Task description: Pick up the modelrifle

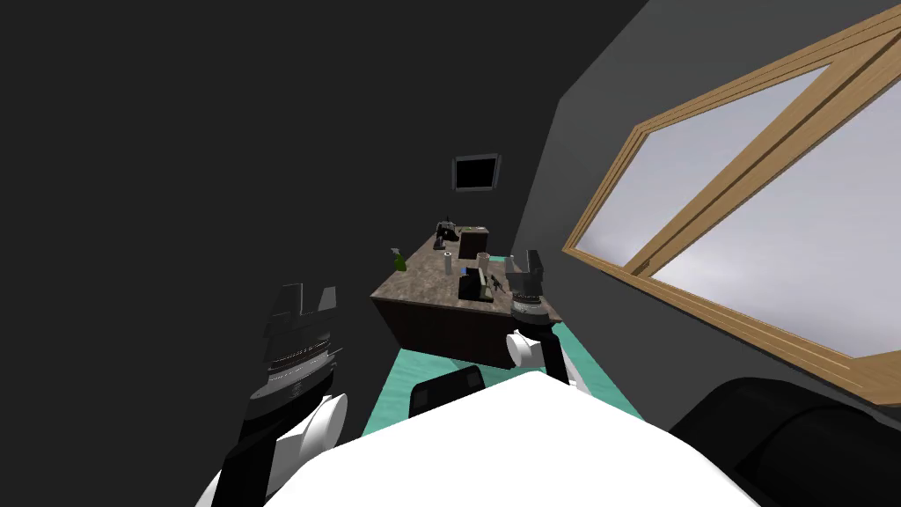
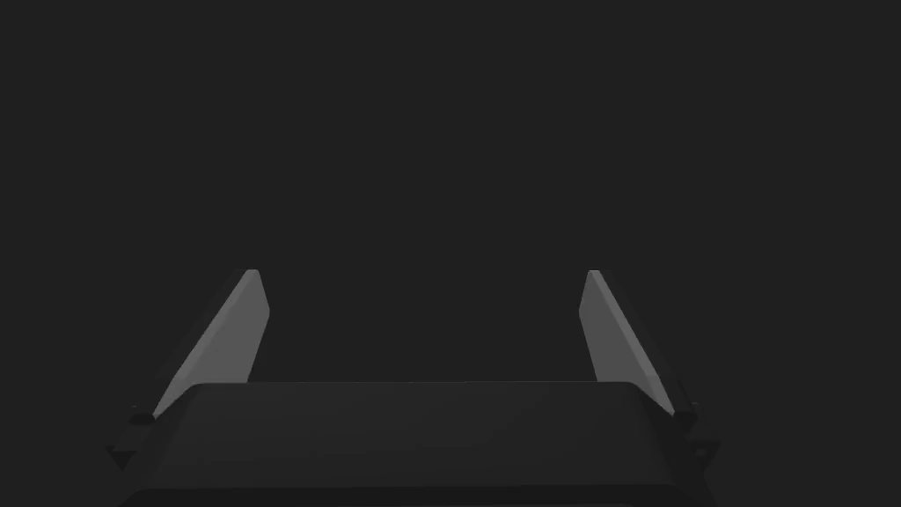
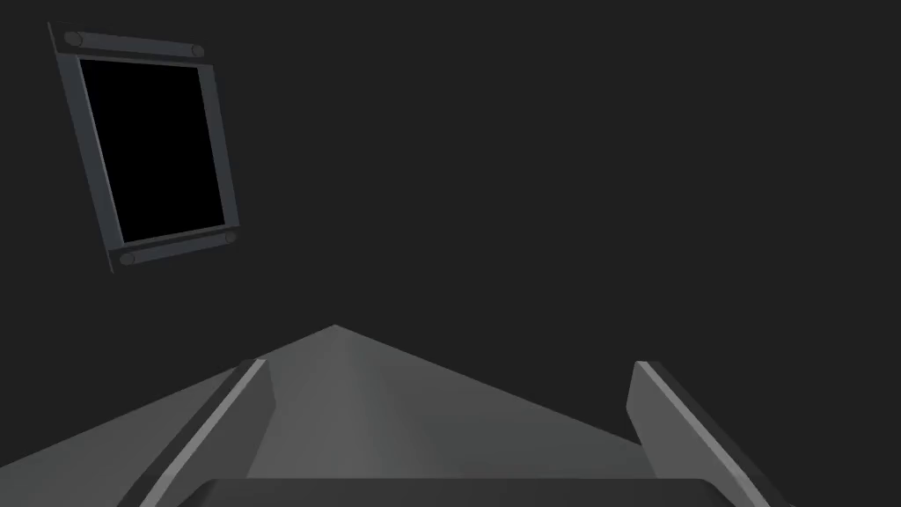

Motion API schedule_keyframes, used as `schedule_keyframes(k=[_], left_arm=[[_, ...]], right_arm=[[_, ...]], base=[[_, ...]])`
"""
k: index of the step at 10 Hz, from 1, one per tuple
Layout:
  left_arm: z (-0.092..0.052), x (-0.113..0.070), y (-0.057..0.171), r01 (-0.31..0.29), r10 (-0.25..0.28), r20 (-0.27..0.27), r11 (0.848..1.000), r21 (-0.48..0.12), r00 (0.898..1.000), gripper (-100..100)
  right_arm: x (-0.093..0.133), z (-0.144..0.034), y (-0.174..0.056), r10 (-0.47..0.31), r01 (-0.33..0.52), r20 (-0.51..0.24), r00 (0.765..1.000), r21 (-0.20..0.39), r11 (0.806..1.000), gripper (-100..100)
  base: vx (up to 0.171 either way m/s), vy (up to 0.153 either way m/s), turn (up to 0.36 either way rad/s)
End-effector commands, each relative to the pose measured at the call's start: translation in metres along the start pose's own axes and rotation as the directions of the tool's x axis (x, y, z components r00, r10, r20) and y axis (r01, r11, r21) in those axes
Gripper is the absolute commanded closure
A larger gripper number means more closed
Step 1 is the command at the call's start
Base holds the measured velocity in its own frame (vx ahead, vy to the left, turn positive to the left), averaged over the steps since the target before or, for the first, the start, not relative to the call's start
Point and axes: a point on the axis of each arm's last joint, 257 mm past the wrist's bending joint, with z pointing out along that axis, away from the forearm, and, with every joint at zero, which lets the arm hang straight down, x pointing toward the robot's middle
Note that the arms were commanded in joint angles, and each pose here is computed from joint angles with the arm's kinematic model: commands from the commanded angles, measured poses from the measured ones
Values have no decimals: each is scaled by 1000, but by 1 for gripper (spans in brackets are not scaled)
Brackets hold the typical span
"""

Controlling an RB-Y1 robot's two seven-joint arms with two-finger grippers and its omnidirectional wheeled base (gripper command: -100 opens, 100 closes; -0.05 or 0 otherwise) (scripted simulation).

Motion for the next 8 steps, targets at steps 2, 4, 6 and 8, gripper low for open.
schedule_keyframes(k=[2, 4, 6, 8], left_arm=[[0, 0, 0, 0, 0, 0, 1000, 0, 1000, 0], [0, 0, 0, 0, 0, 0, 1000, 0, 1000, 0], [0, 0, 0, 0, 0, 0, 1000, 0, 1000, 0], [0, 0, 0, 0, 0, 0, 1000, 0, 1000, 0]], right_arm=[[10, -2, -4, -26, 25, -56, 998, -7, 1000, -100], [19, -5, -12, -59, 58, -107, 993, -14, 998, -100], [24, -8, -17, -80, 78, -131, 988, -17, 997, -100], [32, -15, -30, -113, 112, -177, 978, -21, 994, -100]], base=[[-81, -27, 98], [-226, -71, 167], [-195, -90, 140], [-171, -63, 238]])
